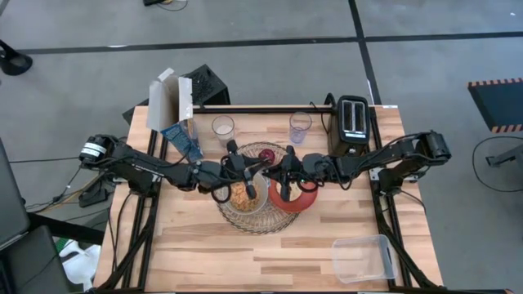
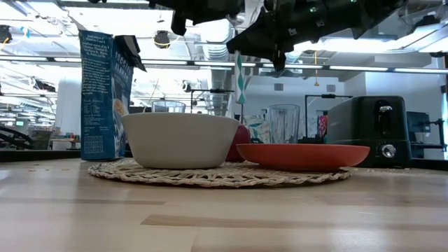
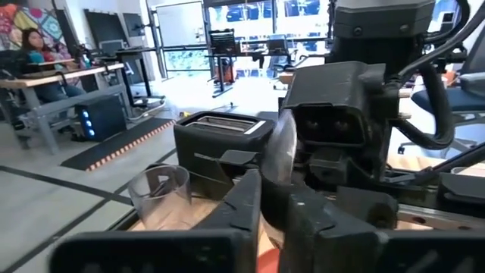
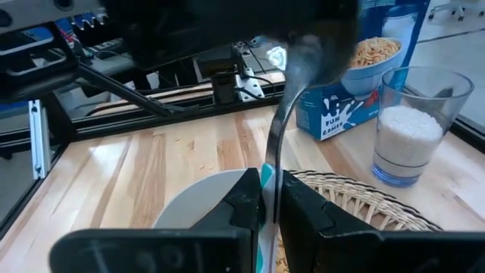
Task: Arrange a breakfast setting
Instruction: Put the blue patterned spoon on the brown placemat to left side of the white bowl
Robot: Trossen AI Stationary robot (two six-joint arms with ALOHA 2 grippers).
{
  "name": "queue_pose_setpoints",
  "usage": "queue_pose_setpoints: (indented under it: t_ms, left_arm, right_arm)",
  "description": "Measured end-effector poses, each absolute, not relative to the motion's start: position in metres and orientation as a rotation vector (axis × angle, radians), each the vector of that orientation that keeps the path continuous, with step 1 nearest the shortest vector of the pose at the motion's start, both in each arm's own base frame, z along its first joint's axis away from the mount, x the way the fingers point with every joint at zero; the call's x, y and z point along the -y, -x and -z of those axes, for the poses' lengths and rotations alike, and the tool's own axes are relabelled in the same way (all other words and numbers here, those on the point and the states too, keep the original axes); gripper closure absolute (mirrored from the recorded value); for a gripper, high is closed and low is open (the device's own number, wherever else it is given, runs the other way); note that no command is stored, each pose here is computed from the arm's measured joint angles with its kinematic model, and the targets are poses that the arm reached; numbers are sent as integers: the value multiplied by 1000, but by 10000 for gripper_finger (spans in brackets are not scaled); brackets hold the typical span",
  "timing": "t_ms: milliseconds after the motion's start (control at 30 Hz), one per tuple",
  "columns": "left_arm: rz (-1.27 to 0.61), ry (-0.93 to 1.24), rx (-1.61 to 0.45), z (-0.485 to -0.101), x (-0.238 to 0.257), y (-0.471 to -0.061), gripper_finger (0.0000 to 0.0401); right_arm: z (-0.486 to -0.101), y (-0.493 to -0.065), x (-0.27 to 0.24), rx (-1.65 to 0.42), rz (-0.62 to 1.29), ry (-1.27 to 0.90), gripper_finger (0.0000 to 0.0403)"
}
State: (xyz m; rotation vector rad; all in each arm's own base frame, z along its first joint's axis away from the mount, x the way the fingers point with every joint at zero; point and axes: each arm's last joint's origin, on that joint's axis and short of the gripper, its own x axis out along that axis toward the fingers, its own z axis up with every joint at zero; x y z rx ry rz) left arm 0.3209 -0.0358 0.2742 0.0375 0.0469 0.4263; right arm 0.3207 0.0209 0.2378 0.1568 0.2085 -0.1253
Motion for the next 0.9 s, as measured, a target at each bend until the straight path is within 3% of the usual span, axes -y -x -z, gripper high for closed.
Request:
queue_pose_setpoints:
  t_ms: [267, 500, 700, 900]
  left_arm:
    - [-429, -61, -50, -274, 36, -321, 399]
    - [-422, -69, -56, -283, 36, -313, 400]
    - [-383, 11, -108, -308, 36, -278, 401]
    - [-311, 232, -229, -325, 32, -222, 401]
  right_arm:
    - [-239, -321, -21, -193, 116, -147, 319]
    - [-244, -317, -23, -201, 83, -122, 247]
    - [-279, -288, -32, -171, 13, -65, 194]
    - [-288, -268, -46, -191, -46, -40, 185]
